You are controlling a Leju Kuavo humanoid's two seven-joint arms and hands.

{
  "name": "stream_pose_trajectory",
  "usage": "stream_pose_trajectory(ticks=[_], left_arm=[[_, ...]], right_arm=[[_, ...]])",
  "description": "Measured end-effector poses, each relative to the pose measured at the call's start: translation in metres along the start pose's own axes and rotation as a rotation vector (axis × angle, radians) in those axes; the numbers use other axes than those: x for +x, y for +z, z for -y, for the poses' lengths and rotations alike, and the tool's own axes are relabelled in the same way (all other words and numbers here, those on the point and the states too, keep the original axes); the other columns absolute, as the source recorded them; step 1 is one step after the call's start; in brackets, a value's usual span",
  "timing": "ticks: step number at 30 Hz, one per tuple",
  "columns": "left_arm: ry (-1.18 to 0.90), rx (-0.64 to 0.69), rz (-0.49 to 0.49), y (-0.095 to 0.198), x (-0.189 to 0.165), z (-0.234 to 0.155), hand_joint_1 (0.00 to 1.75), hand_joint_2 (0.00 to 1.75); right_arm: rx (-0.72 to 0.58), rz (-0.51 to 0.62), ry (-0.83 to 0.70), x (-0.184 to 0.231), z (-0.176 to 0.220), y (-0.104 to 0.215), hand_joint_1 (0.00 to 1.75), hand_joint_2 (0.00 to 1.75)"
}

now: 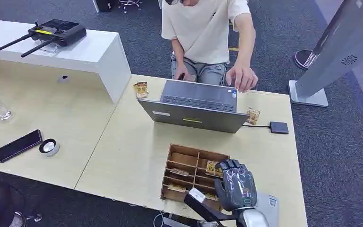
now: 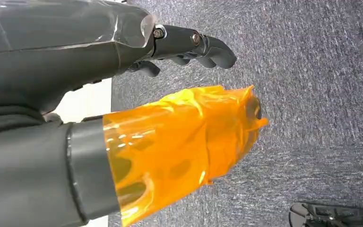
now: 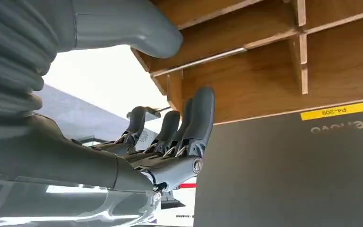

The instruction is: Pass the card to the sensor for recognition and then transmit it.

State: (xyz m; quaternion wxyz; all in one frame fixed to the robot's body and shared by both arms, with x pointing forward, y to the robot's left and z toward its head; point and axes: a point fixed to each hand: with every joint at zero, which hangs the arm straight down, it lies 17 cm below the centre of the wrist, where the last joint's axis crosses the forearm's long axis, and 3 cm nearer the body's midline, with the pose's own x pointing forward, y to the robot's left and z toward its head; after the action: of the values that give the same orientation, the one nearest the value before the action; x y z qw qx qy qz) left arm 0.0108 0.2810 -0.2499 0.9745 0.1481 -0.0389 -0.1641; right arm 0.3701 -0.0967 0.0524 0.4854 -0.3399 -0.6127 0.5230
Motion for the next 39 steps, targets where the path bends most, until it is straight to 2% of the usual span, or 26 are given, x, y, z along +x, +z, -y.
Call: stream_pose_trajectory(ticks=[5, 7, 11, 14, 15, 16, 20, 28, 30, 31, 39], left_arm=[[0.004, 0.001, -0.004, 0.000, -0.001, -0.001, 0.00, 0.00], [0.004, 0.001, -0.004, 0.000, -0.002, -0.001, 0.00, 0.00], [0.002, 0.002, -0.004, 0.000, -0.002, -0.001, 0.00, 0.00], [0.002, 0.002, -0.004, 0.000, -0.002, -0.001, 0.00, 0.00], [0.002, 0.002, -0.004, 0.000, -0.002, -0.001, 0.00, 0.00], [0.003, 0.002, -0.004, 0.000, -0.002, -0.001, 0.00, 0.00], [0.004, 0.002, -0.005, 0.000, -0.002, -0.001, 0.00, 0.00], [0.004, 0.002, -0.006, 0.000, -0.002, -0.001, 0.00, 0.00], [0.005, 0.003, -0.006, 0.000, -0.003, -0.001, 0.00, 0.00], [0.006, 0.003, -0.005, 0.000, -0.002, -0.001, 0.00, 0.00], [0.047, -0.004, -0.006, 0.000, -0.001, 0.000, 0.00, 0.00]], right_arm=[[0.004, -0.004, -0.001, 0.000, -0.002, -0.001, 0.94, 1.75], [0.004, -0.006, -0.002, -0.001, -0.002, -0.001, 1.27, 1.75], [0.002, -0.011, -0.005, -0.001, -0.002, -0.003, 1.54, 1.75], [-0.008, -0.011, -0.007, -0.001, 0.001, -0.005, 1.59, 1.75], [-0.010, -0.011, -0.007, -0.001, 0.002, -0.006, 1.54, 1.75], [-0.011, -0.011, -0.006, -0.001, 0.002, -0.006, 1.59, 1.75], [-0.014, -0.010, -0.007, -0.001, 0.003, -0.007, 1.55, 1.75], [-0.017, -0.012, -0.016, 0.000, 0.004, -0.008, 1.61, 1.75], [-0.020, -0.015, -0.029, 0.000, 0.005, -0.008, 1.62, 1.75], [-0.024, -0.017, -0.038, -0.001, 0.006, -0.009, 1.69, 1.75], [-0.074, -0.020, -0.127, 0.001, 0.027, -0.009, 1.75, 1.75]])
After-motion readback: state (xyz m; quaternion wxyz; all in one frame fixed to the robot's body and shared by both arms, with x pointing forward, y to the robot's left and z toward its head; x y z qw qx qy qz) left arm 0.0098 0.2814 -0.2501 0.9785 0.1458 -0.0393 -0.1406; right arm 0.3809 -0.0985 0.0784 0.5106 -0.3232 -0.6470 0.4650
